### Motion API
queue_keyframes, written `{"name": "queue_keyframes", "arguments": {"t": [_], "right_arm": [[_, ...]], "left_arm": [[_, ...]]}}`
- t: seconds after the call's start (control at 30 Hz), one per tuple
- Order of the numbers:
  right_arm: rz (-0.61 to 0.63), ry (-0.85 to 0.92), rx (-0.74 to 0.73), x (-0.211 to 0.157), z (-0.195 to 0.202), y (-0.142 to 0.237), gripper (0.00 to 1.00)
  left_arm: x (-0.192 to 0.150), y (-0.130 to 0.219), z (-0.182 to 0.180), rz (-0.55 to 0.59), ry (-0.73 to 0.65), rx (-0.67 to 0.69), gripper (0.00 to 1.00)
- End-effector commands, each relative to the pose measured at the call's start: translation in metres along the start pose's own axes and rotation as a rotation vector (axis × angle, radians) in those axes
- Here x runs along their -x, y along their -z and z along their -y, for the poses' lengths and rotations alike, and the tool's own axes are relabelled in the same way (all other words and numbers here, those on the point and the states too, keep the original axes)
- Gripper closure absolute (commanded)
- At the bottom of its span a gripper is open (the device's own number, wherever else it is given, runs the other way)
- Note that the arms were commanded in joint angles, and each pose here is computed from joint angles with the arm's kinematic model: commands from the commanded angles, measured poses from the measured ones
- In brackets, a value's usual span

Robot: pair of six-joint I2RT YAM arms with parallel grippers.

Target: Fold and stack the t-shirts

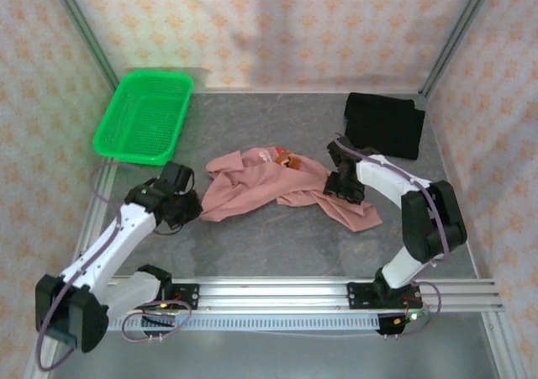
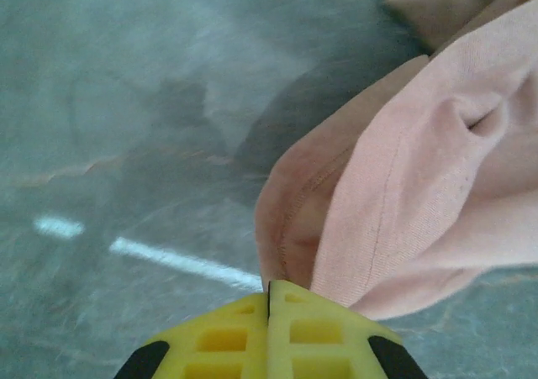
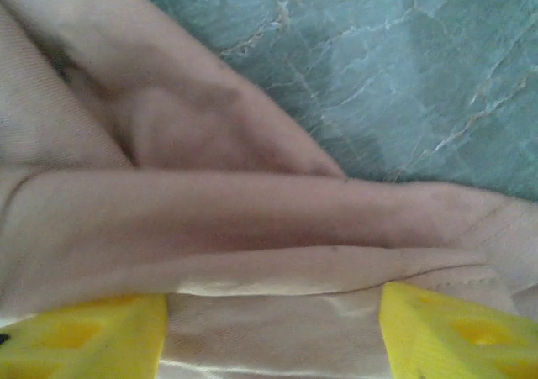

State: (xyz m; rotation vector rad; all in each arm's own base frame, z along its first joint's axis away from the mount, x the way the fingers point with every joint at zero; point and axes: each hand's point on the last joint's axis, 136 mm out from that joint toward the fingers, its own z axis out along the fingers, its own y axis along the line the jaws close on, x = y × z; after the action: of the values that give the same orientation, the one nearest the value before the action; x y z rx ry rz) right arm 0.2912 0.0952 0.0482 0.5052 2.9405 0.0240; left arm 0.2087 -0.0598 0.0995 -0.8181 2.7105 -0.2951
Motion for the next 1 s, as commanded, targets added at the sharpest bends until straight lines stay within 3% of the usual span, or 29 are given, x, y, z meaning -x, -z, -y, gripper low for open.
{"name": "queue_keyframes", "arguments": {"t": [0.0,0.07,0.23,0.3,0.4,0.5,0.57,0.73,0.83,0.97], "right_arm": [[0.045,-0.043,-0.092,0.008,0.015,-0.009,0.46],[0.040,-0.044,-0.101,0.011,0.014,-0.012,0.55],[0.067,-0.049,-0.129,0.019,0.016,-0.008,0.61],[0.081,-0.051,-0.118,0.022,0.014,-0.003,0.61],[0.079,-0.048,-0.102,0.020,0.013,0.002,0.59],[0.079,-0.046,-0.082,0.018,0.012,0.005,0.54],[0.082,-0.041,-0.071,0.018,0.010,0.009,0.50],[0.086,-0.004,-0.005,0.019,0.000,0.021,0.34],[0.108,0.033,0.079,0.021,-0.012,0.031,0.23],[0.151,0.088,0.157,0.024,-0.023,0.048,0.15]], "left_arm": [[-0.008,-0.002,-0.037,0.048,0.198,0.084,1.00],[-0.012,-0.005,-0.048,0.061,0.237,0.101,1.00],[-0.023,-0.004,-0.066,0.058,0.286,0.144,1.00],[-0.022,0.002,-0.073,0.096,0.302,0.154,0.91],[-0.016,0.007,-0.068,0.147,0.336,0.089,0.63],[-0.021,-0.002,-0.052,0.094,0.356,0.010,0.49],[-0.027,-0.010,-0.041,0.035,0.367,-0.026,0.45],[-0.047,-0.016,-0.019,-0.134,0.398,-0.093,0.45],[-0.061,-0.019,-0.024,-0.204,0.403,-0.061,0.45],[-0.075,-0.030,-0.036,-0.254,0.404,0.001,0.46]]}}
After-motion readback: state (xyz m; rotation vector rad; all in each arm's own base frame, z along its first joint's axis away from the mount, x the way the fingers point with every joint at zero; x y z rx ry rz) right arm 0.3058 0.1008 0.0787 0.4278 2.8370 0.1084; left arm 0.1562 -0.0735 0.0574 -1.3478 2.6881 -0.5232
